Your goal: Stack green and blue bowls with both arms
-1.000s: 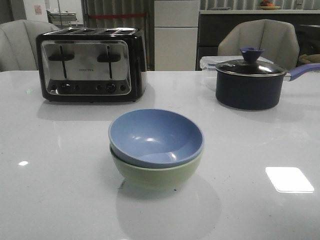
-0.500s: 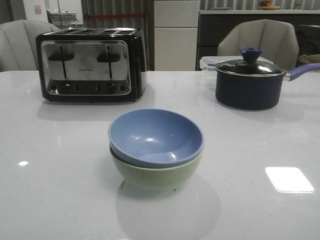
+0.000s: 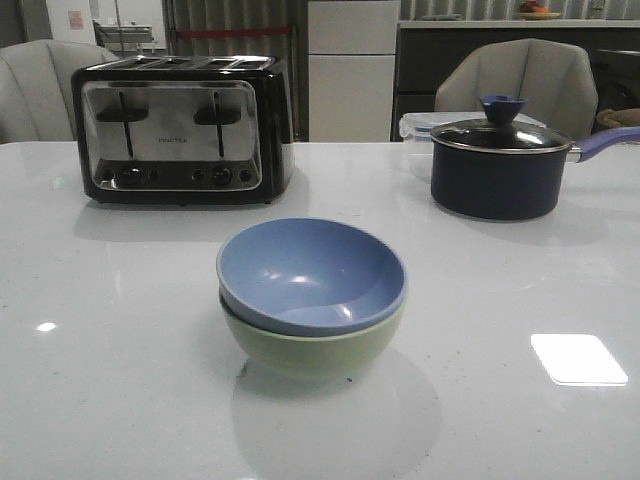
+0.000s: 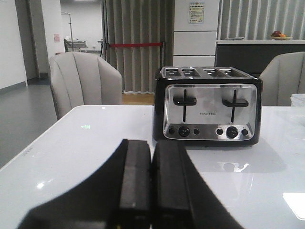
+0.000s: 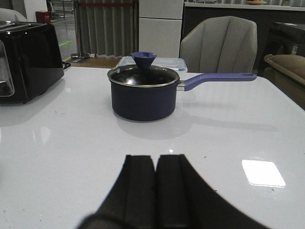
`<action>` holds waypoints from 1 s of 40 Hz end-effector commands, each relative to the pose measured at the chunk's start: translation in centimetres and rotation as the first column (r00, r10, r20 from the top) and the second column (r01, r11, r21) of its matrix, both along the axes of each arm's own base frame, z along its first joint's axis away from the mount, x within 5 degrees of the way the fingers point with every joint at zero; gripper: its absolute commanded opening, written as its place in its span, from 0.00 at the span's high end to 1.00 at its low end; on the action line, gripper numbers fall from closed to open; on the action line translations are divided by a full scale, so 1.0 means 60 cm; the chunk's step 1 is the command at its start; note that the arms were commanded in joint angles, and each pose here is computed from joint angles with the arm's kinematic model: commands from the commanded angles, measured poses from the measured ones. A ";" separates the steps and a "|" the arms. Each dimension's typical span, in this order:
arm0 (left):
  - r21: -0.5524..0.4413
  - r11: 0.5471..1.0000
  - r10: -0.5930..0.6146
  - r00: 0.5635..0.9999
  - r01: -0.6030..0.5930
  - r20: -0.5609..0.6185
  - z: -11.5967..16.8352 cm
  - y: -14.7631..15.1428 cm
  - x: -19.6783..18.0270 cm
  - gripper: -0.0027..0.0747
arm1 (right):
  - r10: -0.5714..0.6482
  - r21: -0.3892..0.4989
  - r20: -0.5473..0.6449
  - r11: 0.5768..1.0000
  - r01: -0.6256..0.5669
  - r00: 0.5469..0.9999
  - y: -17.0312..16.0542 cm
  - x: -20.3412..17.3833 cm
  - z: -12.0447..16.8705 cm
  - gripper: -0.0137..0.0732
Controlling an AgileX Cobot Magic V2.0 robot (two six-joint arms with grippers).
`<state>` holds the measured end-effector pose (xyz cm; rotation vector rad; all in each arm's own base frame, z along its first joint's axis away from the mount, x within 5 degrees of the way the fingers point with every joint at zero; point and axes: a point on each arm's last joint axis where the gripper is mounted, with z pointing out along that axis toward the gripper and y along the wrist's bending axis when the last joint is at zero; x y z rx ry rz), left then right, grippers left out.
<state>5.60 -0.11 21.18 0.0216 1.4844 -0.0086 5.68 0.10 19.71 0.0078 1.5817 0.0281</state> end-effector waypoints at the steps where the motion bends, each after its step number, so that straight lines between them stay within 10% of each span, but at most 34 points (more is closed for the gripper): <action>1: -0.011 1.000 0.001 0.995 0.000 0.099 0.012 0.000 -0.004 0.85 | -0.015 -0.002 0.116 1.000 0.015 0.993 -0.002 -0.003 0.018 0.78; 40: -0.011 1.000 0.001 0.995 0.000 0.099 0.012 0.000 -0.004 0.85 | -0.013 -0.029 0.220 0.999 0.020 0.975 -0.002 -0.006 0.033 0.78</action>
